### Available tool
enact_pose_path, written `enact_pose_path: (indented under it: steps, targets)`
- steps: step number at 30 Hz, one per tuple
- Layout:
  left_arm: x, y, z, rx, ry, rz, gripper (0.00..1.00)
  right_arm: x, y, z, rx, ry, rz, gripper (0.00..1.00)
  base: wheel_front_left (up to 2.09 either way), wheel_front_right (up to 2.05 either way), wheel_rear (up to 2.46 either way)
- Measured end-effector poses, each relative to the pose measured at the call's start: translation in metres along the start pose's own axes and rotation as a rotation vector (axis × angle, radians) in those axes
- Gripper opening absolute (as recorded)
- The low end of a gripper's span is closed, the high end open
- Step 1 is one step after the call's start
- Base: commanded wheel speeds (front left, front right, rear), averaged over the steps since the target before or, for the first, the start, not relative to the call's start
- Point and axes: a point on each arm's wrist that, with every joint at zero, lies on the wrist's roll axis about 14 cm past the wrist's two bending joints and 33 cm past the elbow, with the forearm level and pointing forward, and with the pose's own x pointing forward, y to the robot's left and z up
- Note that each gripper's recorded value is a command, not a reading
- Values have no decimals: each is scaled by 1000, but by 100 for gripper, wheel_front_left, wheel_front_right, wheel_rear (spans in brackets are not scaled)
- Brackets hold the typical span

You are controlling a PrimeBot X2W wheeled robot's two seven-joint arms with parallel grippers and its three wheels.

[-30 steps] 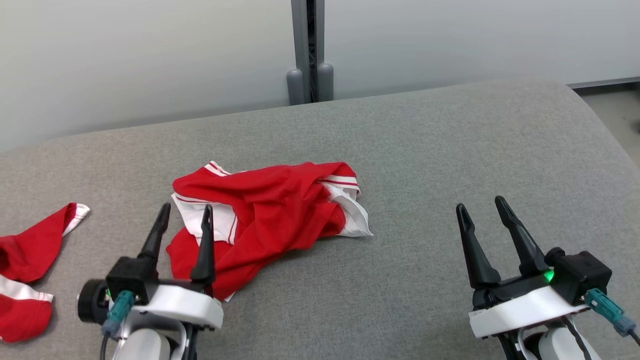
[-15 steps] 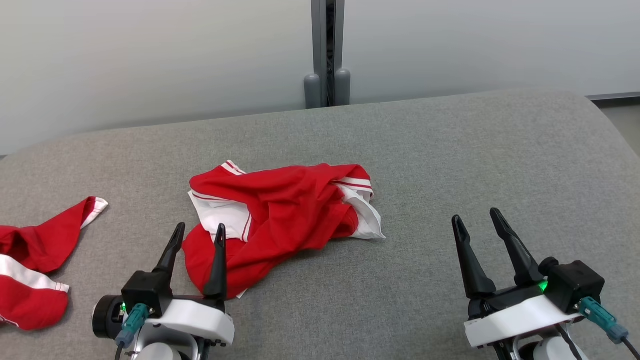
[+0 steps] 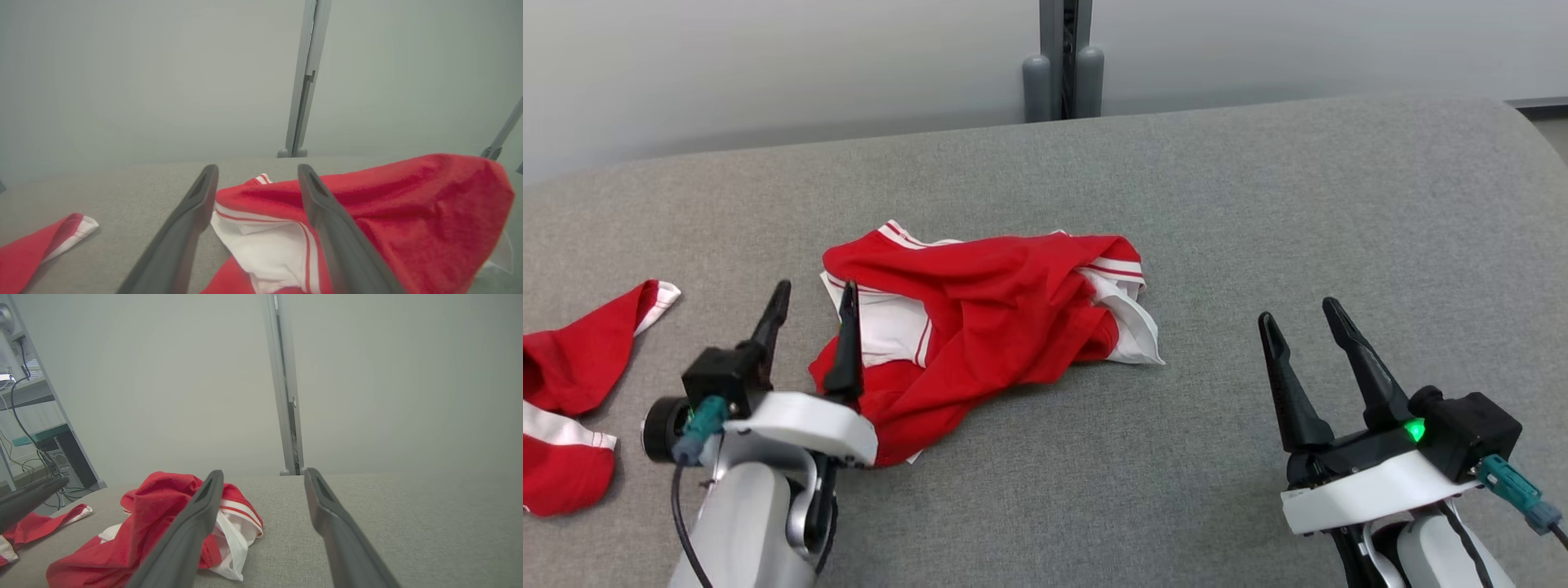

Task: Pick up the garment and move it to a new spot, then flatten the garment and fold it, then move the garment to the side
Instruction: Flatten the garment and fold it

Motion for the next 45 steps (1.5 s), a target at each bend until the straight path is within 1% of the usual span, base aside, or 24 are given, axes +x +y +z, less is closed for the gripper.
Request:
enact_pose_path:
  steps: [2, 4, 9, 11, 16, 20, 22, 25, 28, 29, 30, 31, 36, 41, 43, 45]
  targets:
    - [15, 4, 1, -33, 1, 8, 100, 5, -2, -3, -2, 7, 4, 100, 0, 0, 0]
    - [30, 6, 0, -35, 11, 2, 100, 10, -3, -6, -2, 12, 8, 100, 0, 0, 0]
    - [62, 15, -14, 0, 99, -15, 100, 20, -4, -17, 2, 33, 17, 100, 0, 0, 0]
    - [70, 13, -27, 9, 165, -36, 100, 23, -7, -20, 2, 41, 14, 100, 0, 0, 0]
    - [97, 5, -32, 47, 232, -90, 100, 25, -16, -28, -3, 60, -2, 100, 0, 0, 0]
    - [93, 2, -71, 92, 421, -115, 100, 26, -18, -32, -2, 70, -7, 100, 0, 0, 0]
    - [93, 5, -83, 108, 482, -117, 100, 27, -20, -31, -5, 66, -10, 100, 0, 0, 0]
    - [91, 2, -96, 97, 541, -120, 100, 29, -23, -30, -7, 63, -18, 100, 0, 0, 0]
    - [86, -2, -110, 113, 589, -139, 100, 28, -25, -32, -7, 67, -24, 100, 0, 0, 0]
    - [85, -3, -113, 115, 598, -143, 86, 28, -26, -32, -7, 67, -27, 100, 0, 0, 0]
    - [84, -4, -115, 115, 601, -146, 5, 28, -27, -32, -7, 66, -29, 100, 0, 0, 0]
    - [84, -5, -115, 116, 599, -149, 0, 28, -28, -31, -8, 64, -32, 100, 0, 0, 0]
    - [87, -6, -108, 128, 537, -167, 0, 29, -28, -29, -9, 56, -33, 100, 0, 0, 0]
    - [94, -16, -85, 121, 422, -191, 0, 29, -24, -23, -6, 42, -26, 100, 0, 0, 0]
    - [99, -32, -69, 85, 353, -218, 0, 29, -22, -20, -4, 33, -24, 100, 0, 0, 0]
    - [103, -54, -49, 23, 282, -255, 0, 28, -20, -16, -2, 22, -23, 100, 0, 0, 0]
